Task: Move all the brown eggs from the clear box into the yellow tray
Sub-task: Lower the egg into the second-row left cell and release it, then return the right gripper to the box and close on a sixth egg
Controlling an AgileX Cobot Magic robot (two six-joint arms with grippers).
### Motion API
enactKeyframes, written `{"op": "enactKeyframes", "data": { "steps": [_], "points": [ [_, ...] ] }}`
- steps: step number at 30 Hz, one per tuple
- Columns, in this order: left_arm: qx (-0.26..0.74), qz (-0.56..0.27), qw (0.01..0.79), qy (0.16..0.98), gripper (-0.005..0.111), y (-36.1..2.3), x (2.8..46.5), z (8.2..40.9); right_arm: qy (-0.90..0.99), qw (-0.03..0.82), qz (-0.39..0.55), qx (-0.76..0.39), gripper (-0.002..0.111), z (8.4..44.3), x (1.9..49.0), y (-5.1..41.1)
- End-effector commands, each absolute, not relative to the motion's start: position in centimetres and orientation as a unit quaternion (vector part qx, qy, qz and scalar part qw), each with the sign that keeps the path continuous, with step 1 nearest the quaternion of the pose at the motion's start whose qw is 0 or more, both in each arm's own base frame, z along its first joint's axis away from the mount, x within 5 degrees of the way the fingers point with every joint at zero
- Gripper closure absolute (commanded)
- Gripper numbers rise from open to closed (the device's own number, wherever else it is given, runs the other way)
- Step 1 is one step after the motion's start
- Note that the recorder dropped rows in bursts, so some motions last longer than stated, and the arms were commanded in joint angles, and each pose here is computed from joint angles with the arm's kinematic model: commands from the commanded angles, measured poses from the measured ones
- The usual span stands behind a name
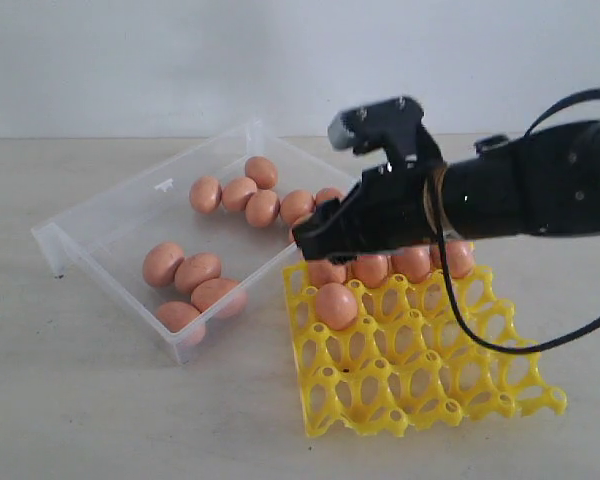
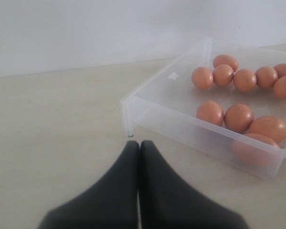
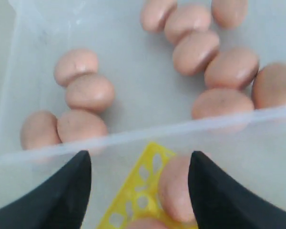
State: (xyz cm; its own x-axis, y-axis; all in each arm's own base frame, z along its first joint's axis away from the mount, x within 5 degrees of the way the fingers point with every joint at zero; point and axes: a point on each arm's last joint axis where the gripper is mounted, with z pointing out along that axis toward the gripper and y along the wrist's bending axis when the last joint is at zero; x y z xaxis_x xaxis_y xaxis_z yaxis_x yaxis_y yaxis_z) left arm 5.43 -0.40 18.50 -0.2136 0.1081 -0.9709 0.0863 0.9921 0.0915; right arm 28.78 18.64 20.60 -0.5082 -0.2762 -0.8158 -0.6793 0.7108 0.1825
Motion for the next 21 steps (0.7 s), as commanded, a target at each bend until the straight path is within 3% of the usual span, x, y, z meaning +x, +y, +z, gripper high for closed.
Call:
{"op": "enactKeyframes", "data": {
  "steps": [1,2,4,5,7,8,11,13,14,15,17,19,21],
  "points": [
    [0.062,0.011,0.627,0.777,0.111,-0.4,5.4,18.6,0.751,0.507,0.329,-0.266,0.051,29.3,28.9,19.4],
    [0.062,0.011,0.627,0.777,0.111,-0.4,5.4,18.6,0.728,0.523,0.349,-0.274,0.053,30.9,28.8,19.8],
    [0.062,0.011,0.627,0.777,0.111,-0.4,5.4,18.6,0.669,0.551,0.394,-0.306,0.073,34.6,28.4,21.4],
    [0.062,0.011,0.627,0.777,0.111,-0.4,5.4,18.6,0.647,0.571,0.385,-0.327,0.094,36.4,27.9,22.8],
    [0.062,0.011,0.627,0.777,0.111,-0.4,5.4,18.6,0.632,0.6,0.315,-0.377,0.108,37.0,27.5,24.9],
    [0.062,0.011,0.627,0.777,0.111,-0.4,5.4,18.6,0.63,0.607,0.287,-0.391,0.108,36.9,27.4,25.5],
    [0.062,0.011,0.627,0.777,0.111,-0.4,5.4,18.6,0.69,0.591,0.057,-0.415,0.108,33.0,28.7,28.1],
    [0.062,0.011,0.627,0.777,0.111,-0.4,5.4,18.6,0.791,0.502,-0.081,-0.339,0.108,29.7,30.1,27.8],
    [0.062,0.011,0.627,0.777,0.111,-0.4,5.4,18.6,0.823,0.424,-0.099,-0.364,0.108,28.2,30.4,28.3],
    [0.062,0.011,0.627,0.777,0.111,-0.4,5.4,18.6,0.854,0.318,-0.082,-0.403,0.108,26.8,30.2,28.8],
    [0.062,0.011,0.627,0.777,0.111,-0.4,5.4,18.6,0.862,0.201,-0.037,-0.464,0.108,25.9,30.0,30.1],
    [0.062,0.011,0.627,0.777,0.111,-0.4,5.4,18.6,0.874,0.153,0.02,-0.46,0.108,25.9,30.3,31.4],
    [0.062,0.011,0.627,0.777,0.111,-0.4,5.4,18.6,0.879,0.164,0.067,-0.442,0.108,26.5,31.2,32.8]
  ]
}}
